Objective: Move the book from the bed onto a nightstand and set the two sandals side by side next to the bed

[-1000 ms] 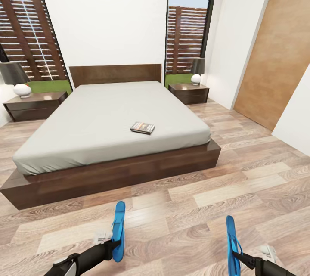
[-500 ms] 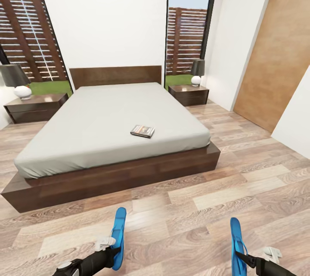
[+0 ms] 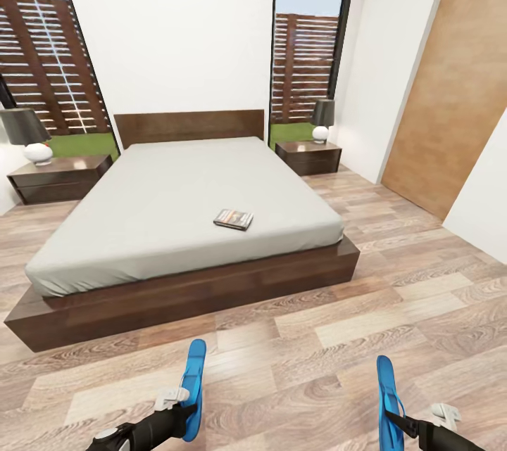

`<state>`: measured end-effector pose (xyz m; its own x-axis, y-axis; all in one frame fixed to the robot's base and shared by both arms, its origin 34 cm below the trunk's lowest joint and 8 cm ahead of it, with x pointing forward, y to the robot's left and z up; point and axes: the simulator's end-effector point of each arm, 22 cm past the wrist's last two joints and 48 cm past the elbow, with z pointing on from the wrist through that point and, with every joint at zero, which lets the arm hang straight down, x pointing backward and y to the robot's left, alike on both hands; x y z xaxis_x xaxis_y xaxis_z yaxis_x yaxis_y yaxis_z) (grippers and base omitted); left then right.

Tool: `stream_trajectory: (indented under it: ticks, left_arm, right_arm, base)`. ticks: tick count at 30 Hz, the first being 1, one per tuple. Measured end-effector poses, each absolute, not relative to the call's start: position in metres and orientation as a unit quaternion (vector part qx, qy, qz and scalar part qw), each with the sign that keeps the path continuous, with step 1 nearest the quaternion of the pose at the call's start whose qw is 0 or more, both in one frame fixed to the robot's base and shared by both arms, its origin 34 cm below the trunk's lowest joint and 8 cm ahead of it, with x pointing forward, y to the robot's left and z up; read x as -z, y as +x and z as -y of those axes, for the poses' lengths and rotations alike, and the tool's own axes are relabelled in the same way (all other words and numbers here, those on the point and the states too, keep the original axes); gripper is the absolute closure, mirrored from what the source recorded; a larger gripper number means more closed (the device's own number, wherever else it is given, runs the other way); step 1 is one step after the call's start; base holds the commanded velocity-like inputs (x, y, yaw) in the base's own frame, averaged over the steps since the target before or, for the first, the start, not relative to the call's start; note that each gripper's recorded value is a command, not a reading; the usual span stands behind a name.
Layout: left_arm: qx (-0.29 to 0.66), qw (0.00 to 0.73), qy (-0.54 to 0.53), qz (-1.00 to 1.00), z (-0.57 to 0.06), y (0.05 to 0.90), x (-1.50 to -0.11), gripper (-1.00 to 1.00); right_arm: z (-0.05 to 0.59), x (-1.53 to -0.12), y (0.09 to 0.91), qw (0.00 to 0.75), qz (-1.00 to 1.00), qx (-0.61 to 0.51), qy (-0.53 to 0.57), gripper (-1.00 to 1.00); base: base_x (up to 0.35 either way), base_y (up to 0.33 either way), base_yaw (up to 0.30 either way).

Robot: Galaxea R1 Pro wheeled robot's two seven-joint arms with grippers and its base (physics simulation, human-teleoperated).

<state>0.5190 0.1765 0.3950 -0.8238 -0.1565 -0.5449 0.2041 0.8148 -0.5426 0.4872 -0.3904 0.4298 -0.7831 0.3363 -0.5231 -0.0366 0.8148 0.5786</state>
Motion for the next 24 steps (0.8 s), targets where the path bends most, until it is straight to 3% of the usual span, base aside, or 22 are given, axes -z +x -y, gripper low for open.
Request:
stream_trajectory:
  ticks: [9, 24]
  left_arm:
    - [0.304, 0.297, 0.013, -0.905, -0.1766, 0.5191, -0.3950, 1.00]
    - [0.304, 0.296, 0.014, -0.905, -0.1763, 0.5189, -0.3949, 1.00]
  right_arm:
    - [0.3904, -0.4299, 0.4873, 0.319, -0.898, -0.293, 0.084, 1.00]
    - [0.3904, -0.4297, 0.4869, 0.318, -0.898, -0.293, 0.083, 1.00]
  base:
    - [0.000, 0.000, -0.026]
    - [0.000, 0.000, -0.267]
